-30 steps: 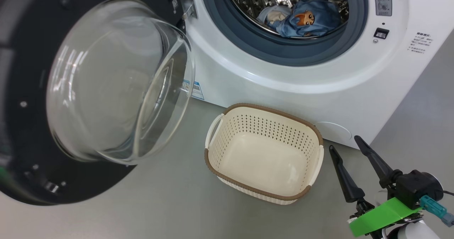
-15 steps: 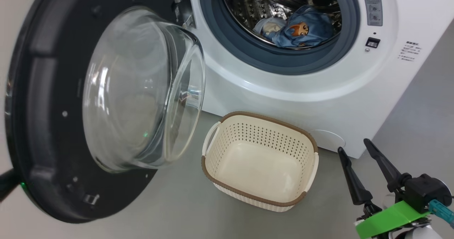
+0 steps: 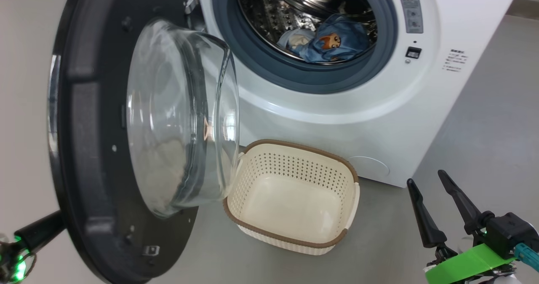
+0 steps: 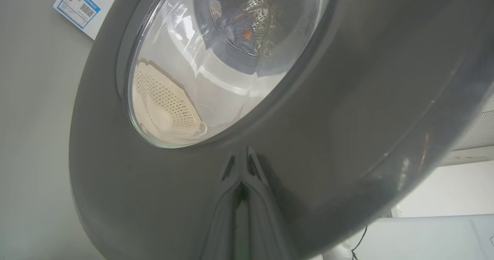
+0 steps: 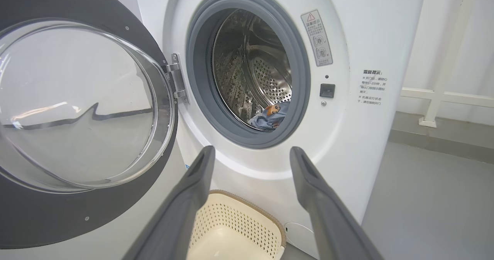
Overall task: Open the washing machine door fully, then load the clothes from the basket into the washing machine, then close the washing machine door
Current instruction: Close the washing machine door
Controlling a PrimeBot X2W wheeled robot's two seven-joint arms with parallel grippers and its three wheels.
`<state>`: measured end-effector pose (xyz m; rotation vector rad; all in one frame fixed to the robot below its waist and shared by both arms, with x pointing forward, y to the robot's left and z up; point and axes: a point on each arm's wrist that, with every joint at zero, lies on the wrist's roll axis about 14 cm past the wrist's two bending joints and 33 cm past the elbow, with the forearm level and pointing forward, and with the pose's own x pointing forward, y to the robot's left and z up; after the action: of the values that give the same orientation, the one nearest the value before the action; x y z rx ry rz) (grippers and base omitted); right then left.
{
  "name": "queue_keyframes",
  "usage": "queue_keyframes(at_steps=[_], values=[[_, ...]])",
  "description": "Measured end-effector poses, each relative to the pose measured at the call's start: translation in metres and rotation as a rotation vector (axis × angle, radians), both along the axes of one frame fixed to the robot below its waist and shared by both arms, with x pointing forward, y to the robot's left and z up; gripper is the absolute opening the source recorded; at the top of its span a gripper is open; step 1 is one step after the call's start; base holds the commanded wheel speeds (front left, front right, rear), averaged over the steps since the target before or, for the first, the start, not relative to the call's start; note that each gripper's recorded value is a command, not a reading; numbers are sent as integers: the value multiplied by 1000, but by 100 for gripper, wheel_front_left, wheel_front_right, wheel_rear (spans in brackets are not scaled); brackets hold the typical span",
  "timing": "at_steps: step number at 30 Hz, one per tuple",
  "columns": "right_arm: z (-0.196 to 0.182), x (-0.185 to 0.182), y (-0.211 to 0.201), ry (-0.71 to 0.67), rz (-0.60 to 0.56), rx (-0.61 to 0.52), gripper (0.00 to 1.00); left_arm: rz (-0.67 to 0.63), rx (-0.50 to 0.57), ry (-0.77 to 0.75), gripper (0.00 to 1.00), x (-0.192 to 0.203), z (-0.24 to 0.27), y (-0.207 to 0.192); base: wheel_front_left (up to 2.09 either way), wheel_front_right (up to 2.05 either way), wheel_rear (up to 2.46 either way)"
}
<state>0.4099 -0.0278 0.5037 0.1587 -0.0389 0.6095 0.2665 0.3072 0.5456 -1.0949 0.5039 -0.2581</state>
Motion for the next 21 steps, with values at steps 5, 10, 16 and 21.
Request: queue_keyframes(at_steps=[5, 10, 16, 21], values=[[-3, -4, -11, 14, -35, 1, 100, -79, 4, -23, 0, 8, 6, -20, 0, 0, 0], [-2, -4, -23, 12, -73, 6, 100, -154, 1, -36, 0, 15, 7, -40, 0, 0, 0], [-3, -4, -41, 14, -126, 7, 100, -243, -10, -62, 0, 27, 12, -66, 0, 0, 0], [-3, -5, -55, 18, -174, 12, 100, -310, -19, -82, 0, 38, 14, -89, 0, 0, 0]])
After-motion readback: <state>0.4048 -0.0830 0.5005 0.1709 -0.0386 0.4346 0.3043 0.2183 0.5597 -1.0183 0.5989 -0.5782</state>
